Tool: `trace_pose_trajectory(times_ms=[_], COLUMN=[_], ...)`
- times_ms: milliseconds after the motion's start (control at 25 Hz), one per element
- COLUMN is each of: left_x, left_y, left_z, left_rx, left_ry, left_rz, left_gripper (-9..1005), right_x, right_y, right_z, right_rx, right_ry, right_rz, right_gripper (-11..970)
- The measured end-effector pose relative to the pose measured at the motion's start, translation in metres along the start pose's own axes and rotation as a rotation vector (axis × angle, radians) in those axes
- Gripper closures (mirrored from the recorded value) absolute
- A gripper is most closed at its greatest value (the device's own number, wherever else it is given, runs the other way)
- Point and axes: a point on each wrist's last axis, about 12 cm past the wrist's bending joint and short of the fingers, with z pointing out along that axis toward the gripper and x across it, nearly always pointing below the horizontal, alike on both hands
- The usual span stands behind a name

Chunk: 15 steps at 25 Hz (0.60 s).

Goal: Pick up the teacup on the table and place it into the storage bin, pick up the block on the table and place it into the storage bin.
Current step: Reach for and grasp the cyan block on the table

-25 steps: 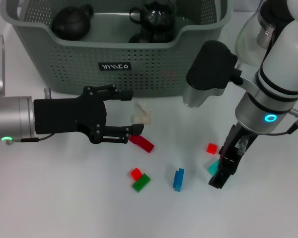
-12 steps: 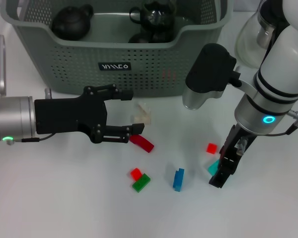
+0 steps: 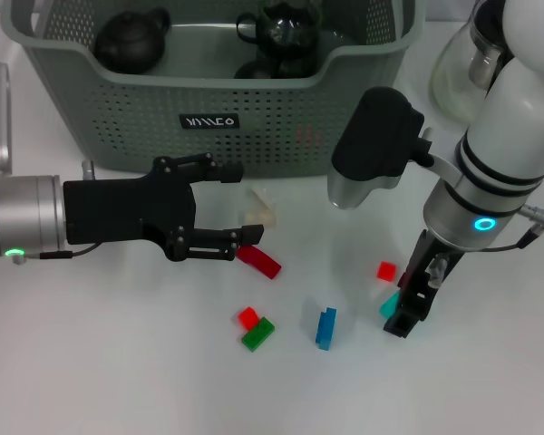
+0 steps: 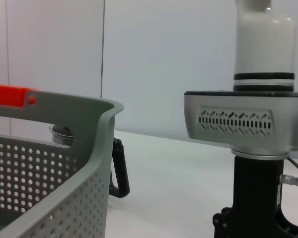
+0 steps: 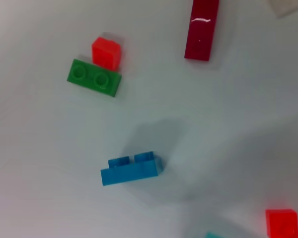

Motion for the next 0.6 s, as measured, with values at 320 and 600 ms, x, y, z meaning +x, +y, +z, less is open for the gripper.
trace_pose_trajectory(times_ms=[320, 600], left_x=[0.0001, 0.0000], left_y=[0.0001, 0.0000], left_z=[0.0000, 0.0000], left_rx=[-0.001, 0.000], left_ry=[0.001, 0.000], left_rz=[0.004, 0.005], left_gripper=[156, 156], right_x=[-0.0024, -0.0046], right_y=[0.0025, 0.0066], right_z=[0.0008, -0.0046], right_rx=[0.018, 0.040], right_ry=[0.006, 0.007], right_rz=[-0.003, -0.024], right_gripper=[393, 500])
